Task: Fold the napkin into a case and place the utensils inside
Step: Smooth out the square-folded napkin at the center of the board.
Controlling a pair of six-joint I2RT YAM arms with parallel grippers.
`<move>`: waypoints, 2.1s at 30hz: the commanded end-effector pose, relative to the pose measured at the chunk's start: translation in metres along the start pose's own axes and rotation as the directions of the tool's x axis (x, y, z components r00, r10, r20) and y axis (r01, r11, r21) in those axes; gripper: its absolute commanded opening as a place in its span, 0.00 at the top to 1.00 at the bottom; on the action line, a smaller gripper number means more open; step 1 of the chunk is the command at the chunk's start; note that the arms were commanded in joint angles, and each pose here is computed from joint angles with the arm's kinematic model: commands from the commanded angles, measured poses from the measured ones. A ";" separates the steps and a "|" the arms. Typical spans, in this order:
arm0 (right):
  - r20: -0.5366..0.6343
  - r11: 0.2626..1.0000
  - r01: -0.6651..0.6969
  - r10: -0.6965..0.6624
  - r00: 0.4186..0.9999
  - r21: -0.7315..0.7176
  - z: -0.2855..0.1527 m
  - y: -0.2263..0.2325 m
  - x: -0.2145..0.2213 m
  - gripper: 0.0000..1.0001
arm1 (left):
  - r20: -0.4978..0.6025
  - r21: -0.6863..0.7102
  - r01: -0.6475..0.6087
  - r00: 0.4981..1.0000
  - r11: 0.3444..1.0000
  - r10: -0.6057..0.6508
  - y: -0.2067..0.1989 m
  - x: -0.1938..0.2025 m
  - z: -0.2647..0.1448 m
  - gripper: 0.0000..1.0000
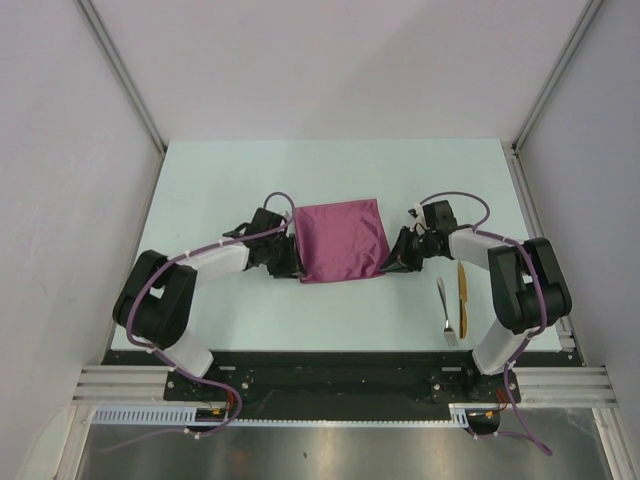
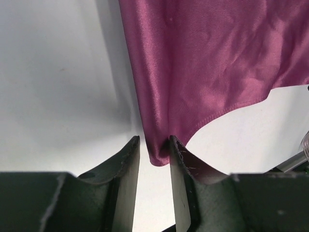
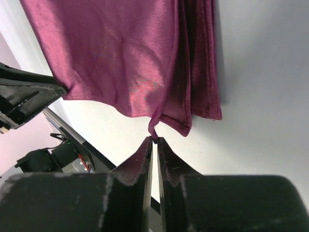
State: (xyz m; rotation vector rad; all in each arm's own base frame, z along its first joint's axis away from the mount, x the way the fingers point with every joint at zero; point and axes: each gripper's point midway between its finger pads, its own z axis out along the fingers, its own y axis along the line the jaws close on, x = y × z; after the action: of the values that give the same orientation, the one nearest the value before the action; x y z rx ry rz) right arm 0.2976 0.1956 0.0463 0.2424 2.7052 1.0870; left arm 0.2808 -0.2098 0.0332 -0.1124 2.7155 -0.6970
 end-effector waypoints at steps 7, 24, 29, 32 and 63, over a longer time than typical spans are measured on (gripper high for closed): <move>-0.007 1.000 0.019 -0.019 1.000 0.016 -0.004 -0.006 -0.001 0.75 | 0.028 0.052 -0.033 0.999 0.998 0.032 -0.007 -0.005 -0.009 0.64; -0.001 0.998 -0.057 0.057 0.998 0.001 -0.003 -0.026 -0.004 0.60 | -0.005 0.104 -0.029 1.000 0.994 0.029 -0.012 0.003 0.001 0.48; -0.005 0.998 -0.063 0.063 0.998 -0.008 0.002 -0.023 -0.001 0.59 | 0.019 0.058 -0.043 0.999 0.997 0.042 0.000 0.002 -0.006 0.64; -0.006 0.997 -0.072 0.072 0.997 -0.016 0.004 -0.022 0.000 0.59 | 0.021 0.055 -0.029 0.999 0.998 0.027 0.006 0.004 -0.008 0.71; -0.003 1.000 -0.017 0.017 1.000 -0.015 0.022 -0.022 -0.008 0.97 | 0.019 0.175 0.021 1.000 0.984 -0.025 -0.008 -0.004 -0.005 0.97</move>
State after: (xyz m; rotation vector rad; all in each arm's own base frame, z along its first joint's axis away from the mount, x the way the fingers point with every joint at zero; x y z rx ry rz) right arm 0.2938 0.1973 0.0177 0.3044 2.7346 1.1659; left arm 0.2645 -0.2045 0.0217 -0.1333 2.7046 -0.8579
